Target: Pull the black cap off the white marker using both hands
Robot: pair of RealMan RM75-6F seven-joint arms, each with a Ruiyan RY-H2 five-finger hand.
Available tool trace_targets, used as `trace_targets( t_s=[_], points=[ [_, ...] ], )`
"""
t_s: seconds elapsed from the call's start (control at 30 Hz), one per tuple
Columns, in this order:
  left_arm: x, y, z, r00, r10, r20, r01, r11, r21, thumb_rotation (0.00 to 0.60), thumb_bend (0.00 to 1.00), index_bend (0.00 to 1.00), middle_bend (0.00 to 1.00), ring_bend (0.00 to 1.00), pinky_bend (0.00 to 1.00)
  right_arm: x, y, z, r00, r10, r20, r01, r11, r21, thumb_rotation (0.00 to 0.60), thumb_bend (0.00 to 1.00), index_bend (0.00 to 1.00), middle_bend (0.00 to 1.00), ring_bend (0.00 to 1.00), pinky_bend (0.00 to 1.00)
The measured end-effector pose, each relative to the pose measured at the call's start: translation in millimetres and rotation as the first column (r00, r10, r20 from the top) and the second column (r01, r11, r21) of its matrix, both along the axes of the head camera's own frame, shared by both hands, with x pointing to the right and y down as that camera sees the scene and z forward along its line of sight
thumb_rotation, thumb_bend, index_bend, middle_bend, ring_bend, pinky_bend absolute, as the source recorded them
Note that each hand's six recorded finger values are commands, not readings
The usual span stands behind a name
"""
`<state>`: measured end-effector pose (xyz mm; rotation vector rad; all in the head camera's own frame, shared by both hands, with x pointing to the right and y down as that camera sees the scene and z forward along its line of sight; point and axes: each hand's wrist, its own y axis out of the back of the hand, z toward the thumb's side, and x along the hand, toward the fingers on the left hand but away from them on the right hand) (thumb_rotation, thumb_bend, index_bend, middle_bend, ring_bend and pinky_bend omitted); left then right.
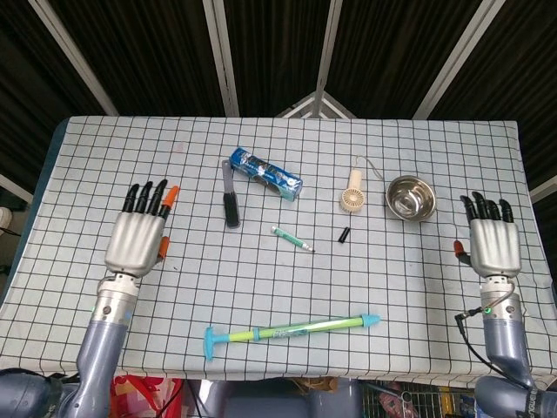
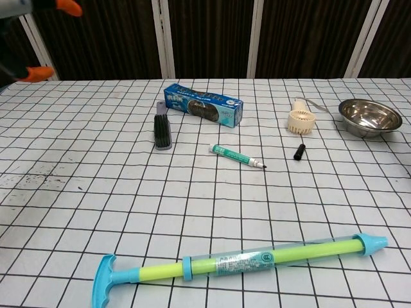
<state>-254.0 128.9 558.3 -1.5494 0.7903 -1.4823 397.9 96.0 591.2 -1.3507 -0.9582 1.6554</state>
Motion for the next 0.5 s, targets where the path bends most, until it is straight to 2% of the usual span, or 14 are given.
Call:
trace_targets(
  t_s=[0.17, 0.37, 0.5],
  points=[
    [-59, 24, 5, 0.991, -0.12, -0.059, 0.118, 0.992, -0.032, 0.6, 0.52, 0.04, 0.0, 0.0, 0.0, 24, 14, -12, 0.999, 0.008, 0.053, -0.009, 1.0, 0.016, 0.6, 0.34, 0.15, 0.12, 0.12, 0.08],
    [-126, 54, 11, 0.966, -0.233, -0.111, 0.228, 0.972, -0.052, 0.6, 0.52, 0.04, 0.0, 0.0, 0.0, 47, 29, -29, 1.0, -0.002, 0.03, 0.002, 1.0, 0.017, 0.6, 0.34, 0.15, 0.12, 0.12, 0.08],
    [-164, 73, 4, 0.95, -0.285, -0.126, 0.281, 0.959, -0.043, 0.6, 0.52, 0.04, 0.0, 0.0, 0.0, 55, 34, -37, 0.999, 0.008, 0.039, -0.008, 1.0, 0.021, 0.6, 0.34, 0.15, 0.12, 0.12, 0.08]
  ],
)
